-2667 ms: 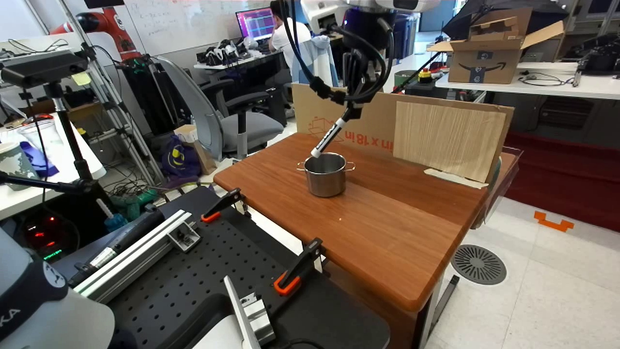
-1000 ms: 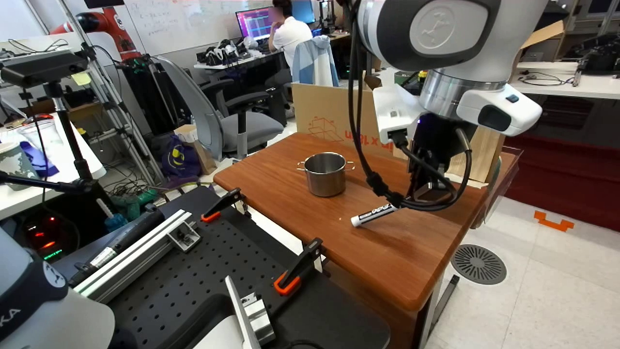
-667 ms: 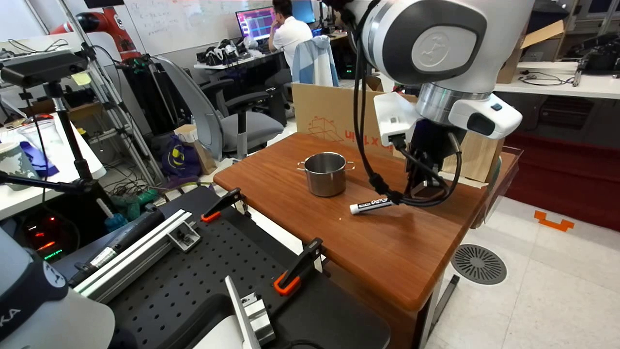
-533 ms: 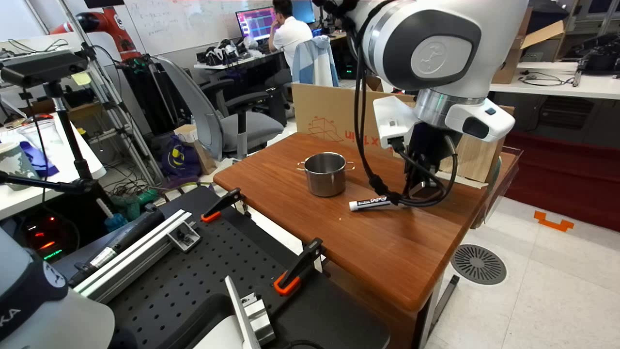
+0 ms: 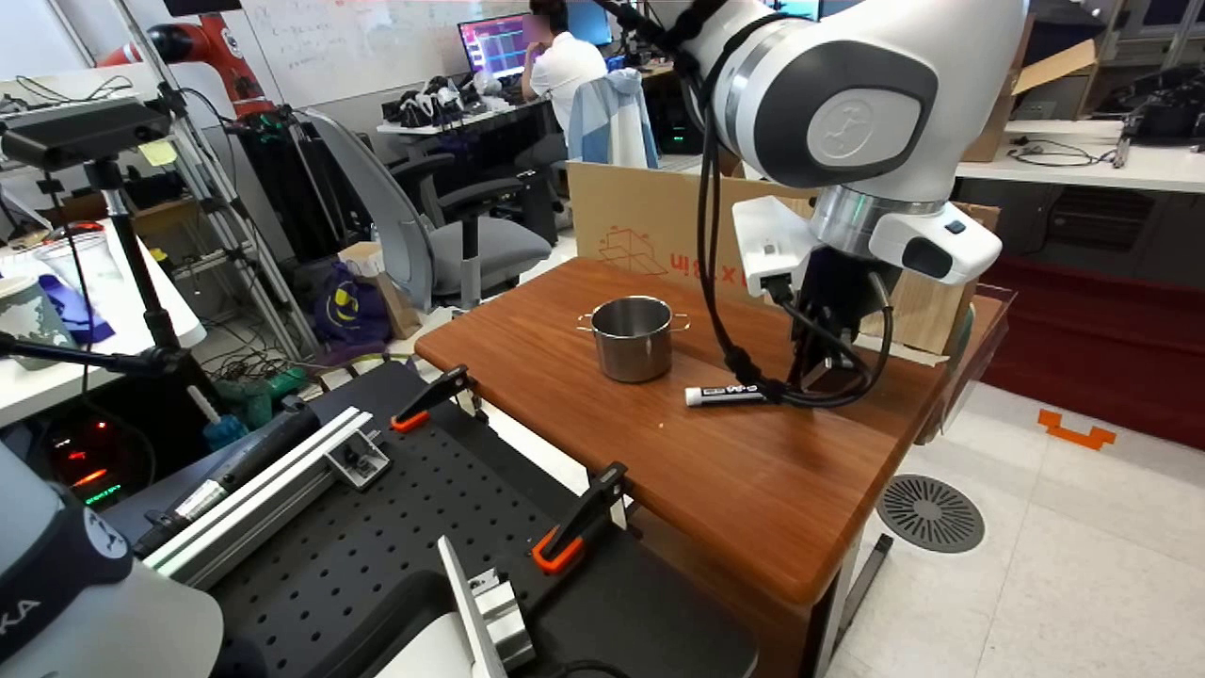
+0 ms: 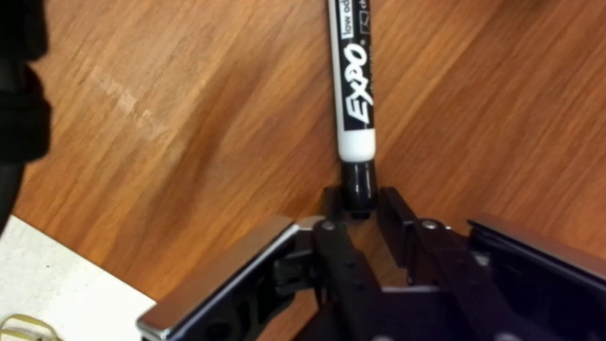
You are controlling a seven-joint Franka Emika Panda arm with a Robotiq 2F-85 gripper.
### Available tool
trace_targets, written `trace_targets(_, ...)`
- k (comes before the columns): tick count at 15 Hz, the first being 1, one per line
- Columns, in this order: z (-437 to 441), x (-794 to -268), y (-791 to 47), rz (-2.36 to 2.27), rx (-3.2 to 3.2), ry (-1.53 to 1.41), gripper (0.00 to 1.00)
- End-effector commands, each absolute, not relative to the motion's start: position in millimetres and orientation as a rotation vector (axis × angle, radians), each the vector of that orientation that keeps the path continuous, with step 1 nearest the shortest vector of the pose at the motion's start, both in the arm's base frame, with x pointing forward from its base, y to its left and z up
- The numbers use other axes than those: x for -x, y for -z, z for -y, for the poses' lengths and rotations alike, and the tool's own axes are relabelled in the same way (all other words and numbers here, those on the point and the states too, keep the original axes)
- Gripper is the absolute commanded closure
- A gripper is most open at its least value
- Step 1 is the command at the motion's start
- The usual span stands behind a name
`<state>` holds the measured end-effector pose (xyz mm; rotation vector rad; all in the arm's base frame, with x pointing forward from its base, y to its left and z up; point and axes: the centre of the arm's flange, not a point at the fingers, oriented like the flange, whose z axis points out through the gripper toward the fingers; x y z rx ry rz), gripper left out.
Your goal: Remove the marker from the bowl and put it on the table
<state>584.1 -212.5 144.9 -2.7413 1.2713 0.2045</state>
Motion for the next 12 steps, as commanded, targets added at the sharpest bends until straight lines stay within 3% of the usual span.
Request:
trace_targets(1,214,-590,-140,-1.292,2.742,-0.212,0.42)
trace_targets(7,210,-589,-150,-1.283,2.738,-0.2,0.0)
trace_targets(12,200,-588,-187,-1.244,2.739,-0.149,0.0)
